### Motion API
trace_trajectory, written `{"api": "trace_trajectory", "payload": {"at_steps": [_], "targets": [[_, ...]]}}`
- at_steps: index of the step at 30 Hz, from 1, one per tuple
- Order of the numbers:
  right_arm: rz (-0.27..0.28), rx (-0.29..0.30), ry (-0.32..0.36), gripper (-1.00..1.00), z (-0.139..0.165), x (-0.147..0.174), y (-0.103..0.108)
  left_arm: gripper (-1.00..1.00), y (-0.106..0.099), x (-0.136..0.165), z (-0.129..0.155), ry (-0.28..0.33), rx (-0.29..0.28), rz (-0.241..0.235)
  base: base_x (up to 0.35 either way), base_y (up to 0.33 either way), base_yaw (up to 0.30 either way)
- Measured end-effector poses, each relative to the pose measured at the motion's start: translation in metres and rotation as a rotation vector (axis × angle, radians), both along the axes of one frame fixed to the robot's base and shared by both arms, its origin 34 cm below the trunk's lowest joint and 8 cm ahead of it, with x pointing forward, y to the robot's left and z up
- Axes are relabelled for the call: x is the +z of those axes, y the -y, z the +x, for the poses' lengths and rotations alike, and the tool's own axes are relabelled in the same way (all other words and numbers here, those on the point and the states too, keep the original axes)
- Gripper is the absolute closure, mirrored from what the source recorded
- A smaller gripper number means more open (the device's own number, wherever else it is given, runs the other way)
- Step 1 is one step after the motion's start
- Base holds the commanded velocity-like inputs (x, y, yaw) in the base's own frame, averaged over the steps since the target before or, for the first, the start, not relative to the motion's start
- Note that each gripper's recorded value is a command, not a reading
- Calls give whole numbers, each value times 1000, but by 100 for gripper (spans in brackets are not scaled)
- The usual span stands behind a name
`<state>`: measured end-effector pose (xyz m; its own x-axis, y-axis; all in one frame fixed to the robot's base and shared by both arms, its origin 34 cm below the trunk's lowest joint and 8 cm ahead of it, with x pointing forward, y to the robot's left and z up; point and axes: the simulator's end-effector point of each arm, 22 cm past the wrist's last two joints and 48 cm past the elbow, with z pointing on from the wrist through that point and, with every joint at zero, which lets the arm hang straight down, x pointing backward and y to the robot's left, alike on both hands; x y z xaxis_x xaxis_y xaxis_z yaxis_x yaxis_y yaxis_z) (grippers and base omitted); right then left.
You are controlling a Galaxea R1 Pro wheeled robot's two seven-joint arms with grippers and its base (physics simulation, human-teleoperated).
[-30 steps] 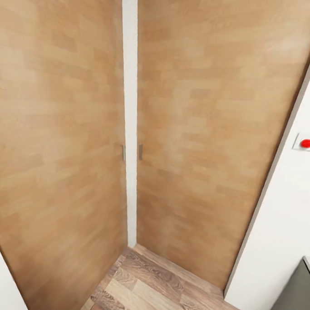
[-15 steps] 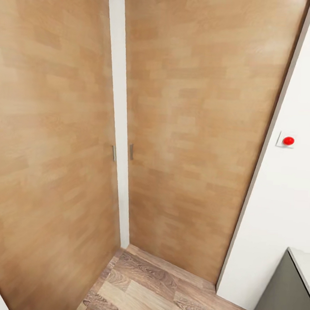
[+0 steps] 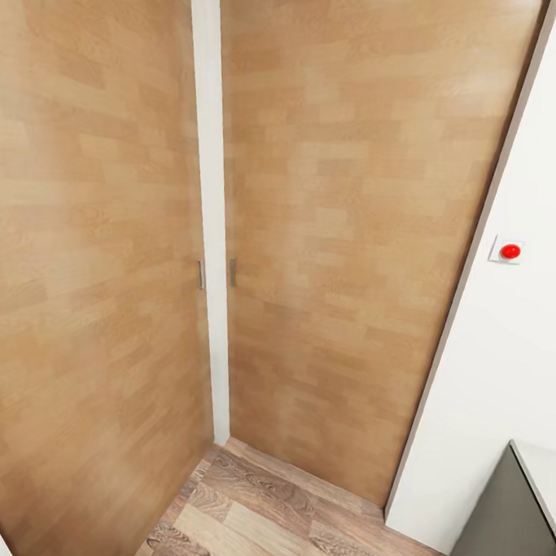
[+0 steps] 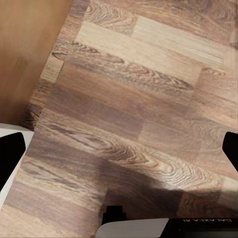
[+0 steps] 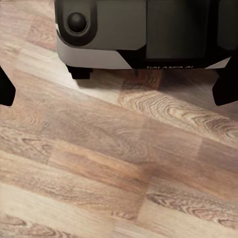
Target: Put all the toys in the child's room - the three board games (two on the bed and one on the table), the two jigsaw puzzles on the table, and the tennis ball on the table - inside the toy box on the table in the child's room.
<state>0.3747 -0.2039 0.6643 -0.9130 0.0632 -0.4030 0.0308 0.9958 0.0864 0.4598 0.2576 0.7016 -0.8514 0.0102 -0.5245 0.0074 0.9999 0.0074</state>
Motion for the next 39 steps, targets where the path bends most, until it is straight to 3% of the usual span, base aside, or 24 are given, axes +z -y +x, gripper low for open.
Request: {"api": "trace_trajectory", "payload": {"at_steps": [18, 39], "targets": [[5, 1, 2, -100, 0, 0, -4, -100, -2, 7, 9, 60, 3, 2, -101, 0, -258], [4, 0, 0, -100, 0, 0, -4, -100, -3, 7, 11, 67, 7, 3, -86, 49, -279]]}}
